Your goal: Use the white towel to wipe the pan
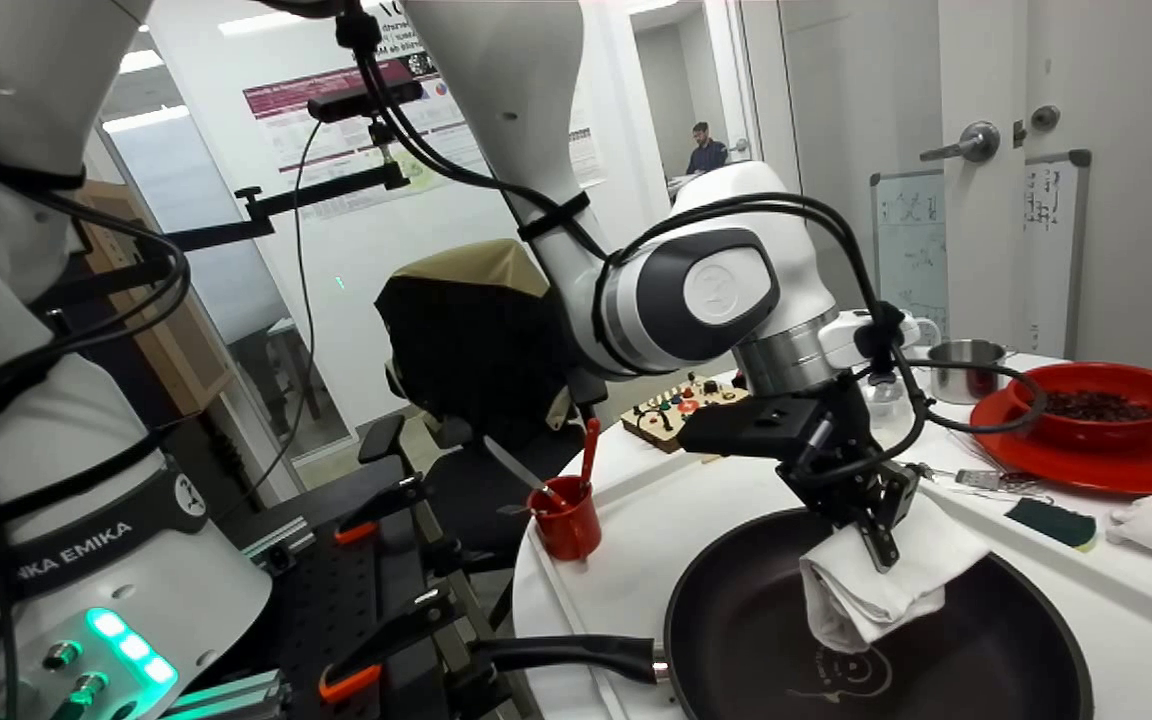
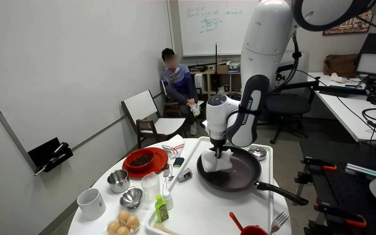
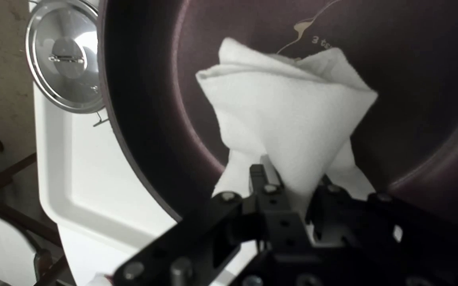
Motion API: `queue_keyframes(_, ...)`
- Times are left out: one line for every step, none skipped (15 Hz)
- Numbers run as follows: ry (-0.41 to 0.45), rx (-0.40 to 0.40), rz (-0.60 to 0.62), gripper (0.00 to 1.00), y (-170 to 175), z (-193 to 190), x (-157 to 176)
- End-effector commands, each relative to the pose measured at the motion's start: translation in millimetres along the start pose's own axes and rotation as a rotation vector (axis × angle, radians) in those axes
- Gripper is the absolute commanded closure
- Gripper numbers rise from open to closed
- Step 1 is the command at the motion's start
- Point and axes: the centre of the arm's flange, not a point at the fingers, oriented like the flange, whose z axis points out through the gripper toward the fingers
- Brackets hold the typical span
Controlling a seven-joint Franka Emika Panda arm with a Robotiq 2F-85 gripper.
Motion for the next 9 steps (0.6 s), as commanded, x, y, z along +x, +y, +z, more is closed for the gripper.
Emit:
queue_keyframes(0.016,-0.012,-0.013,0.92,-14.2,-2.5,8.9)
queue_keyframes(0.012,-0.014,-0.008,0.92,-14.5,0.2,12.0)
queue_keyframes(0.011,-0.018,-0.002,0.92,-14.0,2.7,14.1)
queue_keyframes(0.004,-0.021,0.013,0.92,-10.8,7.3,15.5)
queue_keyframes(-0.002,-0.027,0.033,0.92,-6.6,12.2,16.1)
queue_keyframes(-0.011,-0.032,0.054,0.92,-1.3,17.8,15.7)
queue_keyframes(-0.019,-0.040,0.077,0.92,4.8,23.4,14.8)
queue_keyframes(-0.028,-0.046,0.099,0.92,11.0,28.4,13.6)
queue_keyframes(-0.036,-0.052,0.125,0.92,18.0,33.7,11.9)
